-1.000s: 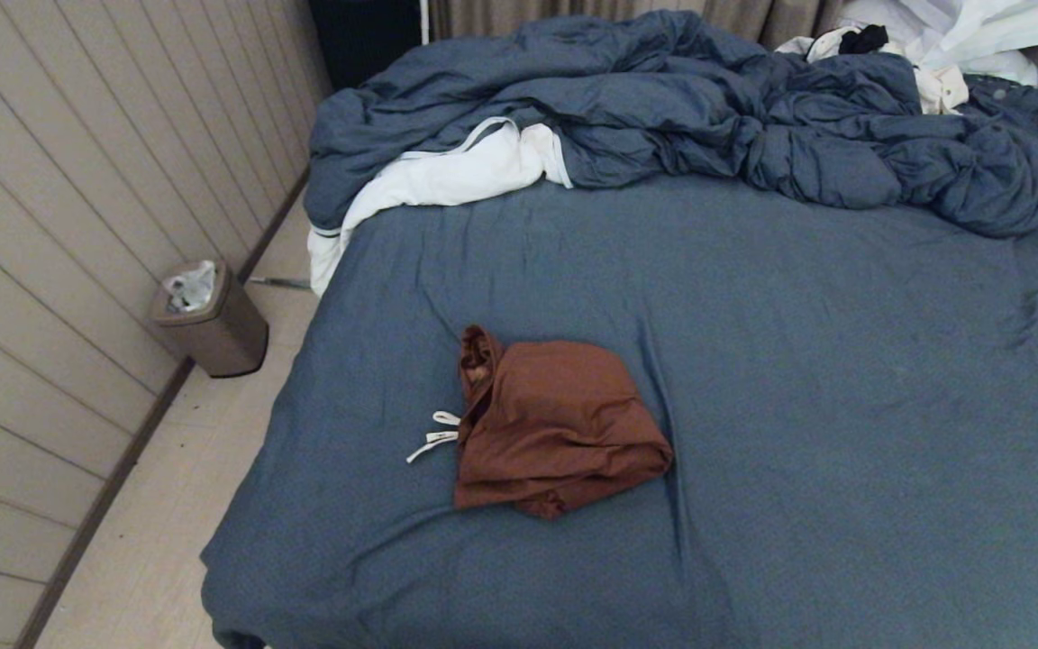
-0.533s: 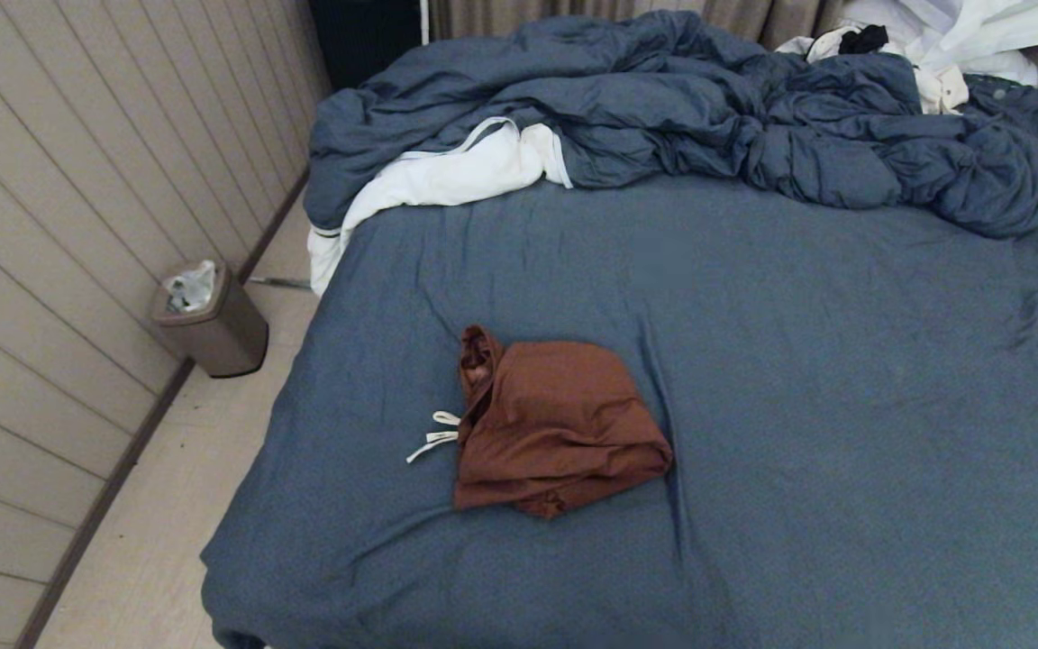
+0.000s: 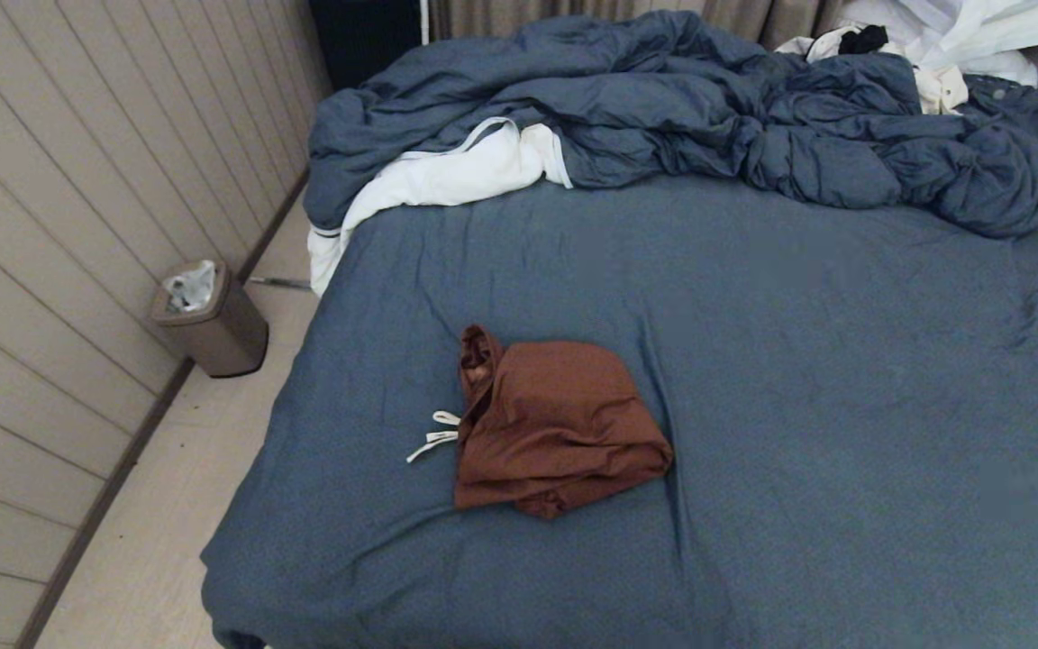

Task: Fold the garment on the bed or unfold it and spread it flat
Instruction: Unford the brown shorts

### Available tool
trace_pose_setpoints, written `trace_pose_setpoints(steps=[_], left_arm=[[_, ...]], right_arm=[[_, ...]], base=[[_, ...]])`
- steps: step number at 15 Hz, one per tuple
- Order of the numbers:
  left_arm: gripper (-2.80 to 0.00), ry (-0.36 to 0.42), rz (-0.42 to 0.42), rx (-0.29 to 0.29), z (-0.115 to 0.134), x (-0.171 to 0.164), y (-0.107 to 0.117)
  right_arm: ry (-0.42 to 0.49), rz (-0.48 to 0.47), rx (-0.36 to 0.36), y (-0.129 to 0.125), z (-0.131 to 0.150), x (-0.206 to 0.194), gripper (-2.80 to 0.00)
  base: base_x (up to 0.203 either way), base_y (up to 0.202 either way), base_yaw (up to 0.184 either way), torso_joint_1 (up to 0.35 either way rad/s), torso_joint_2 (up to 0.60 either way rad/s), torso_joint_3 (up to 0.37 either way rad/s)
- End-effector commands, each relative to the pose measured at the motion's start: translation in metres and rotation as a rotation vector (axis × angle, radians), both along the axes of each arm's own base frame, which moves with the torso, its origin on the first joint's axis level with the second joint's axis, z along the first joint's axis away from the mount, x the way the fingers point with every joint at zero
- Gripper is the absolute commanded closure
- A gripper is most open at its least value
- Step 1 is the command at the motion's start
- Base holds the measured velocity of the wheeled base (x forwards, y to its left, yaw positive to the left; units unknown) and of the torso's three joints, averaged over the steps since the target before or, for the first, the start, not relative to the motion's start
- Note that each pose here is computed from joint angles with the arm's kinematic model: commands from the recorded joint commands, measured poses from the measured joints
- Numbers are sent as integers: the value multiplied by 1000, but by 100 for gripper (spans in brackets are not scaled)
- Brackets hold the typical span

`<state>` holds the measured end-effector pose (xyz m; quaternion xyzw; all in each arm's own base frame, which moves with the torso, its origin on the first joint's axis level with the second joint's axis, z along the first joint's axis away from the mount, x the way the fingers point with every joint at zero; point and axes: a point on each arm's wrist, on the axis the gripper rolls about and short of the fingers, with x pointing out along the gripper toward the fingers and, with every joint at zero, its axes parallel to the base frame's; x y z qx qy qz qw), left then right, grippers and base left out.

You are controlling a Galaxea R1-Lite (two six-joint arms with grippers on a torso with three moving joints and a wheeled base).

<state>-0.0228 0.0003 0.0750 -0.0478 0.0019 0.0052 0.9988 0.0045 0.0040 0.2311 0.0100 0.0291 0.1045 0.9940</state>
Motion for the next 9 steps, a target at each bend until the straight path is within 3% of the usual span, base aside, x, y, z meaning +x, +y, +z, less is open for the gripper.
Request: trace_pose_setpoints(steps=[1, 4, 7, 9], left_arm=[[0, 2, 1, -1, 0, 0, 0], [0, 2, 1, 0, 0, 0, 0], [0, 2, 1, 1, 0, 0, 0], [0, 2, 1, 1, 0, 0, 0]], right_arm=[[215, 54, 26, 8, 37, 90, 0], [382, 120, 38, 39, 48, 184, 0], [552, 124, -55, 107, 10, 271, 0], [606, 159, -120, 161, -25, 305, 0]], base=[[0, 0, 0, 0, 0, 0], [0, 0, 0, 0, 0, 0], [0, 0, 0, 0, 0, 0], [0, 0, 0, 0, 0, 0]])
